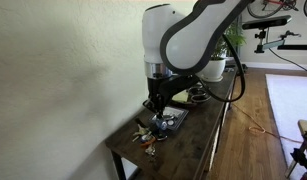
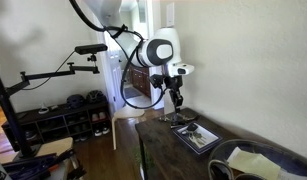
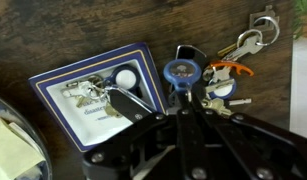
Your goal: Put two sets of keys on top of the blue and white object.
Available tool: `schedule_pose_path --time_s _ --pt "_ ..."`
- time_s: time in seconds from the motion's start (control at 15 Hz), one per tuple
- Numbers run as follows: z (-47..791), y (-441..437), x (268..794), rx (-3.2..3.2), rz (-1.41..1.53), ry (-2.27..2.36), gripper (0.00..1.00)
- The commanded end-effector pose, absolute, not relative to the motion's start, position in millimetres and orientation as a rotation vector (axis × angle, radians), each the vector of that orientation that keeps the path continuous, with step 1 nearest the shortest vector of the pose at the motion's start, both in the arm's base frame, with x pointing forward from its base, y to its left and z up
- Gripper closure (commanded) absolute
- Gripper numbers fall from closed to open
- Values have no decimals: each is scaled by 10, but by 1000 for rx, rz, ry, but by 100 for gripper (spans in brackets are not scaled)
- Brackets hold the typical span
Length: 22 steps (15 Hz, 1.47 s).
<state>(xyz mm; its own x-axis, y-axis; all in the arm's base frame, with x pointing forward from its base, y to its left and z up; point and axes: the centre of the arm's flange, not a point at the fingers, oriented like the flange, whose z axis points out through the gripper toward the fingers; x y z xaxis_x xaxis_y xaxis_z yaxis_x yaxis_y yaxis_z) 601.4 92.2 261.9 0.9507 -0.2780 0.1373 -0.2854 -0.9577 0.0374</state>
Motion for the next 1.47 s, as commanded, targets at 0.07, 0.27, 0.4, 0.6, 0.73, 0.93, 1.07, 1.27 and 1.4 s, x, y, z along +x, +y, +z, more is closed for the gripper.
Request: schedule_pose_path --time_s 0.07,0.27,0.4,0.6,0.73,0.93,1.07,1.27,1.4 --pt "2846 629 6004 2999 239 -490 97" --pt "2924 468 6043 2978 263 -524 97" --pt "2938 355 6091 2966 271 -547 97" --pt "2890 205 6149 2952 274 -567 97" --pt "2849 135 6167 2950 266 -565 97" --pt "2759 68 6174 2950 258 -557 97" --pt "2664 57 6190 2954 263 -518 97" --pt "2516 43 6224 2950 232 -492 97" --pt "2421 24 6248 2954 212 -481 97"
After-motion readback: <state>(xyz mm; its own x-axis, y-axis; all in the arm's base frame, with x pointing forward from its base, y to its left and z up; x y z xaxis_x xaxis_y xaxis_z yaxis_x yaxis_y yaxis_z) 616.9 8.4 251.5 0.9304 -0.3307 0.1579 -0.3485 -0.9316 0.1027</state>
